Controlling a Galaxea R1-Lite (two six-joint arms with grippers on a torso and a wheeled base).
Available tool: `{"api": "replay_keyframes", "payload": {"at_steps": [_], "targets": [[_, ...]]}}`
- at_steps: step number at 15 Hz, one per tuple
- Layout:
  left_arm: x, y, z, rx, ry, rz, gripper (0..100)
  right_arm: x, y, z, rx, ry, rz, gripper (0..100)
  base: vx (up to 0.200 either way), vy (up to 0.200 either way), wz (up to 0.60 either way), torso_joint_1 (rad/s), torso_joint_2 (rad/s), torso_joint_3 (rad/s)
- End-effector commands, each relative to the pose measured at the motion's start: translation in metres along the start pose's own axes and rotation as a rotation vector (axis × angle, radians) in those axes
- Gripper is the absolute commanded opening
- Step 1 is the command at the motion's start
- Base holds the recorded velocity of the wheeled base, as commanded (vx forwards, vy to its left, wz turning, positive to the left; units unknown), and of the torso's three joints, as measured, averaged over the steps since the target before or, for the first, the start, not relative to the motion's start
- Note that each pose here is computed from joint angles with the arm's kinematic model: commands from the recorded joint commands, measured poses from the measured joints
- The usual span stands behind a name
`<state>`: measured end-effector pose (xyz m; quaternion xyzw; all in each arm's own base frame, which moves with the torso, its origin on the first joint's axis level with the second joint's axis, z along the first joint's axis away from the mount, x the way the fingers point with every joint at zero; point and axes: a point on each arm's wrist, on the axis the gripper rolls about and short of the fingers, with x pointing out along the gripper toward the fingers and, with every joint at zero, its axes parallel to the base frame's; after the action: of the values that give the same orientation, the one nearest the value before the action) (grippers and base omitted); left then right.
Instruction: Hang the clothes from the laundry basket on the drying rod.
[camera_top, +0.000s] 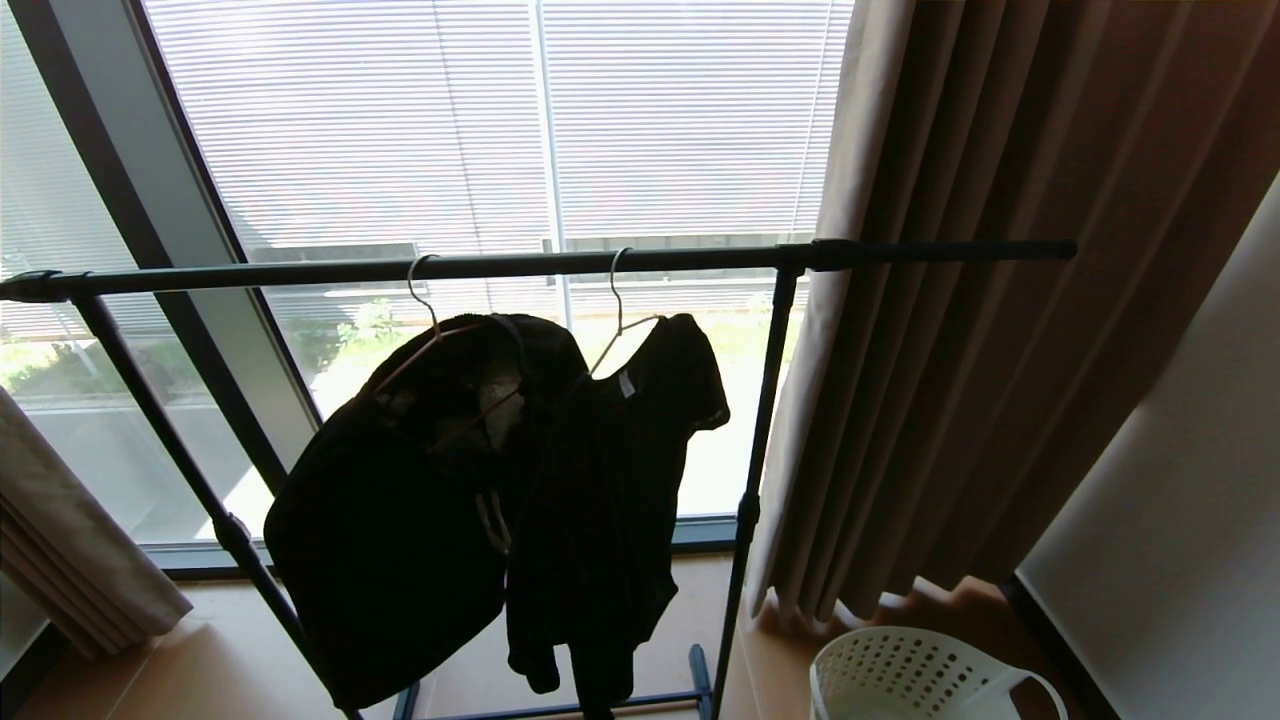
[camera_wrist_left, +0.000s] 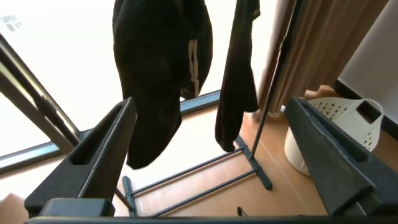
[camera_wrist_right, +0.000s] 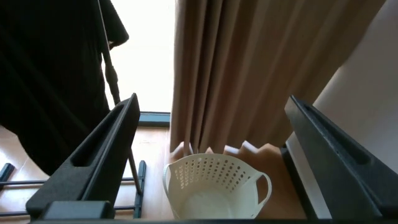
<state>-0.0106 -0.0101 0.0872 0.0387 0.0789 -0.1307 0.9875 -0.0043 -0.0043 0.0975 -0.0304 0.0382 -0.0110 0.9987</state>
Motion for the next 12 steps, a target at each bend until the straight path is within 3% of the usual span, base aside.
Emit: {"api": "replay_keyframes", "payload": {"at_steps": [1,3,5,7,9,12], "targets": [[-0.001,-0.002,-0.009,0.004,-0.02,0.019,100,-0.006,-0.001,-0.008,0.01,-0.056,-0.008,100,0.0,0.0,0.0,0.0,0.0,0.0],[-0.001,-0.002,-0.009,0.002,-0.015,0.037,100,-0.008,-0.001,-0.012,0.01,-0.05,-0.006,100,0.0,0.0,0.0,0.0,0.0,0.0],[0.0,-0.001,-0.01,-0.007,0.0,0.222,100,-0.01,0.0,-0.013,0.013,-0.062,-0.077,100,0.0,0.0,0.0,0.0,0.0,0.0],[-0.001,-0.003,-0.011,0.0,-0.035,0.28,100,-0.015,0.002,-0.016,0.01,-0.094,-0.127,100,0.0,0.0,0.0,0.0,0.0,0.0],[-0.004,-0.009,-0.008,0.018,-0.084,-0.004,100,-0.015,0.004,-0.022,0.005,-0.049,-0.037,100,0.0,0.0,0.0,0.0,0.0,0.0],[-0.004,-0.007,-0.007,-0.003,-0.07,-0.155,100,-0.015,0.005,-0.023,0.005,-0.045,-0.021,100,0.0,0.0,0.0,0.0,0.0,0.0]]}}
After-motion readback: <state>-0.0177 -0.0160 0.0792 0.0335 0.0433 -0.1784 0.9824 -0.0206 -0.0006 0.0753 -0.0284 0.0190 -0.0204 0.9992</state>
